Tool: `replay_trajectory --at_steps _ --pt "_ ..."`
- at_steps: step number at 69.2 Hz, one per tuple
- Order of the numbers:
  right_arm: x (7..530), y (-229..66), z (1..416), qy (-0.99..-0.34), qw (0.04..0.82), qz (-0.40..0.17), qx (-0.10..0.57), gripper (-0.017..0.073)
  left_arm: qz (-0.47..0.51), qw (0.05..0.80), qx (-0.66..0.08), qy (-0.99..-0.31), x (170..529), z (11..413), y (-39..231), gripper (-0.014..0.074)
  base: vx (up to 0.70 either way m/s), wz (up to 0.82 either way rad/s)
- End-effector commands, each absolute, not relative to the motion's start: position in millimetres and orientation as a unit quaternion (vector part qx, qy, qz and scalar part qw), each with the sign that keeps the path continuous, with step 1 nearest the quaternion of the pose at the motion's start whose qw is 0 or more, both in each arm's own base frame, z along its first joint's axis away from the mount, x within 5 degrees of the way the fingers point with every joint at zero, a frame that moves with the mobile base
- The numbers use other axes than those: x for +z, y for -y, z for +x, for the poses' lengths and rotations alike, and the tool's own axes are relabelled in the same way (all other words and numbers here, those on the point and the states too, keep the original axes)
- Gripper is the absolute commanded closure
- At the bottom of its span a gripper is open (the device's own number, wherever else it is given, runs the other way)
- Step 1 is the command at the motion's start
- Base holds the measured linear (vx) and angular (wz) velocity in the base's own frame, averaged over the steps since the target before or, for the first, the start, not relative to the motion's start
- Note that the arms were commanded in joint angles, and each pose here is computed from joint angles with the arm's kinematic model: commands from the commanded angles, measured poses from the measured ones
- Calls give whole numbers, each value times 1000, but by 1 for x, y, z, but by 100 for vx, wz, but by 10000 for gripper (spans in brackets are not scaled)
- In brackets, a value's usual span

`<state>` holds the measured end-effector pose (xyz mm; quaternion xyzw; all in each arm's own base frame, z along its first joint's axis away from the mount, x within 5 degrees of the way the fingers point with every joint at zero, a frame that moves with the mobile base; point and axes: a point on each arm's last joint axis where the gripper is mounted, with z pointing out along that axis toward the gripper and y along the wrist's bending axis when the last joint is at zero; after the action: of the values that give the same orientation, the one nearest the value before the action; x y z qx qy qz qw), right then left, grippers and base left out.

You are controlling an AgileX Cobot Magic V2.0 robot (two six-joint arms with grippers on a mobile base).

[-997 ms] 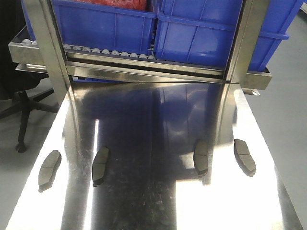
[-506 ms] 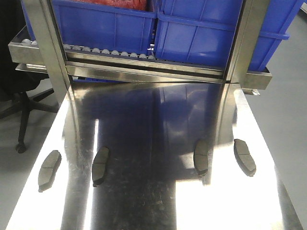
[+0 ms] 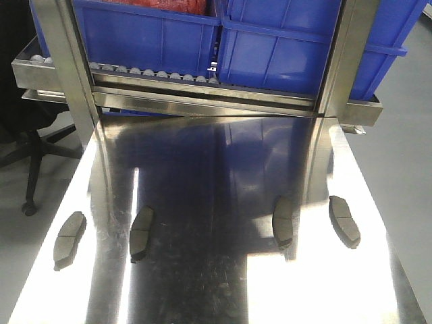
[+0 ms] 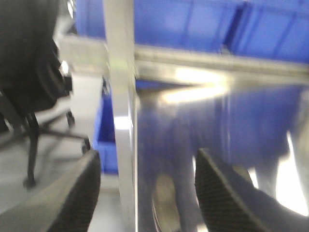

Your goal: Move and align brake pads A on conveyor

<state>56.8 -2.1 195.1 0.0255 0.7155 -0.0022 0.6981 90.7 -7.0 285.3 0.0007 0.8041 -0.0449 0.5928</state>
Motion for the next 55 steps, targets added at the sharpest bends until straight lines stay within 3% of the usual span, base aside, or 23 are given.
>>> replay_trajectory --at_steps 1,27,40,55 --pt "202 2 56 -684 729 24 -6 569 12 595 -57 -802 306 104 12 165 0 0" --pt "202 2 56 -684 729 24 -7 569 28 403 -45 -913 309 187 28 165 0 0" --pt "202 2 56 -684 729 24 -7 569 18 286 -33 -957 284 233 35 165 0 0" --pt "202 2 56 -684 729 24 -7 569 11 203 -34 -979 246 275 44 165 0 0"
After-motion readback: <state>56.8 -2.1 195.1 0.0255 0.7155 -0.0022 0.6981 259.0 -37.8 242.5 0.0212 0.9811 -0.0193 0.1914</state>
